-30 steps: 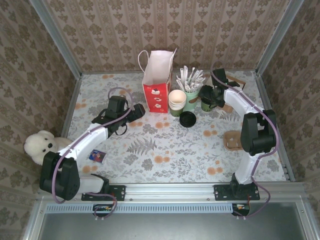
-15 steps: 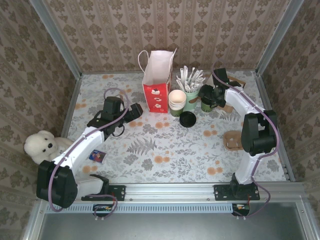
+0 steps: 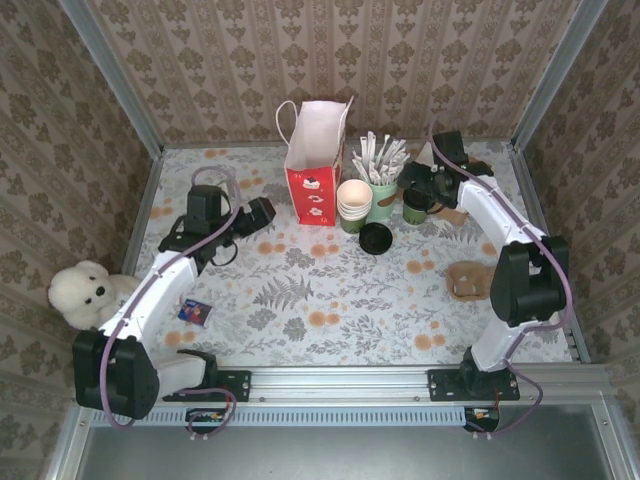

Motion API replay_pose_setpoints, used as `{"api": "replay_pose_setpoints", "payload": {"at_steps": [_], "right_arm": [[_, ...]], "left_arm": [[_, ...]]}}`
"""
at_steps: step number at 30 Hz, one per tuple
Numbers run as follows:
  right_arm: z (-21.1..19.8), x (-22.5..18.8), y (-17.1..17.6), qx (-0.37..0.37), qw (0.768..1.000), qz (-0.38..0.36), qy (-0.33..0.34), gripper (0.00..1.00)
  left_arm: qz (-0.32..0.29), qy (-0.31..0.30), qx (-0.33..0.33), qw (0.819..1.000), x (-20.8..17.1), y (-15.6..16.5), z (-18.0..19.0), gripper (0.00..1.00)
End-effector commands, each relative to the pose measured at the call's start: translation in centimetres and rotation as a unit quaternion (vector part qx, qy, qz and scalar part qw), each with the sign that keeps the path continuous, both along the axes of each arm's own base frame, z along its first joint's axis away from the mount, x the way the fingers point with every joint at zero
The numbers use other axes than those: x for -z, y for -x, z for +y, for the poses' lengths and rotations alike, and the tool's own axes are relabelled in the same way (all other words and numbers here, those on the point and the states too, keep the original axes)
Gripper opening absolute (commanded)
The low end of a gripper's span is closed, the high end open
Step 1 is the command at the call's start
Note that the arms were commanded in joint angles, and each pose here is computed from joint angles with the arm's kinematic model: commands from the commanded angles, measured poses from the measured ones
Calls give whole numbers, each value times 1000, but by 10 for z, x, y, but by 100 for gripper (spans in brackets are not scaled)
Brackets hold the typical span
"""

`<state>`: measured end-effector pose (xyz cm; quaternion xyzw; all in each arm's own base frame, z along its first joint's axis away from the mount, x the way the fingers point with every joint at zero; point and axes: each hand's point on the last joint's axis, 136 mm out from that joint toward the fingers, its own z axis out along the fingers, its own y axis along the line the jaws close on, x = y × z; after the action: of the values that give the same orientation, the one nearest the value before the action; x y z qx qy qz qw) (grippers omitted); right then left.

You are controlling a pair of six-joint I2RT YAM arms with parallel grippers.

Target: Pack the takeout coffee

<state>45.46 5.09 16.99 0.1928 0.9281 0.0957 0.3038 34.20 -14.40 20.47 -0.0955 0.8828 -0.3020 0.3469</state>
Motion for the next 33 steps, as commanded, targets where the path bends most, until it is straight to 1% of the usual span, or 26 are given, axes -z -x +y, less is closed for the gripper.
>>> {"api": "replay_pose_setpoints", "payload": {"at_steps": [1, 4, 6, 8, 10, 14, 17, 22, 23, 24, 25, 27, 32, 33], "right_arm": [[-8, -24, 14, 1, 1000, -28, 13, 100], [-11, -41, 26, 7, 999, -52, 14, 100], [-14, -54, 37, 11, 997, -70, 16, 100], [-16, -63, 49, 8, 996, -84, 17, 100], [-17, -72, 66, 2, 996, -90, 22, 100], [-26, -70, 97, 1, 996, -80, 43, 100], [-33, -64, 119, 9, 996, -75, 52, 100], [-39, -45, 148, 18, 997, -51, 60, 100], [-41, -42, 152, 20, 997, -48, 61, 100], [-41, -39, 156, 22, 997, -45, 60, 100], [-41, -38, 159, 23, 997, -44, 59, 100], [-42, -35, 163, 26, 997, -43, 57, 100], [-43, -35, 167, 26, 997, -43, 60, 100], [-43, -36, 167, 26, 997, -43, 59, 100]], "left_arm": [[-57, 1, 62, 996, -55, -8, -18, 100], [-37, -4, 52, 998, -68, -20, -20, 100], [-17, 10, 41, 999, -71, -31, -25, 99], [-8, 21, 41, 999, -76, -42, -35, 96], [10, 13, 47, 999, -75, -52, -47, 94], [40, -21, 39, 998, -65, -66, -62, 93], [41, -38, 40, 998, -64, -75, -72, 92], [40, -97, 43, 994, -59, -84, -81, 87], [31, -107, 36, 993, -59, -88, -78, 86], [20, -116, 44, 992, -60, -84, -88, 83], [15, -123, 42, 991, -60, -86, -88, 81], [16, -128, 40, 991, -58, -88, -88, 77], [30, -152, 48, 987, -49, -91, -88, 71], [30, -158, 50, 986, -47, -92, -88, 67]]}}
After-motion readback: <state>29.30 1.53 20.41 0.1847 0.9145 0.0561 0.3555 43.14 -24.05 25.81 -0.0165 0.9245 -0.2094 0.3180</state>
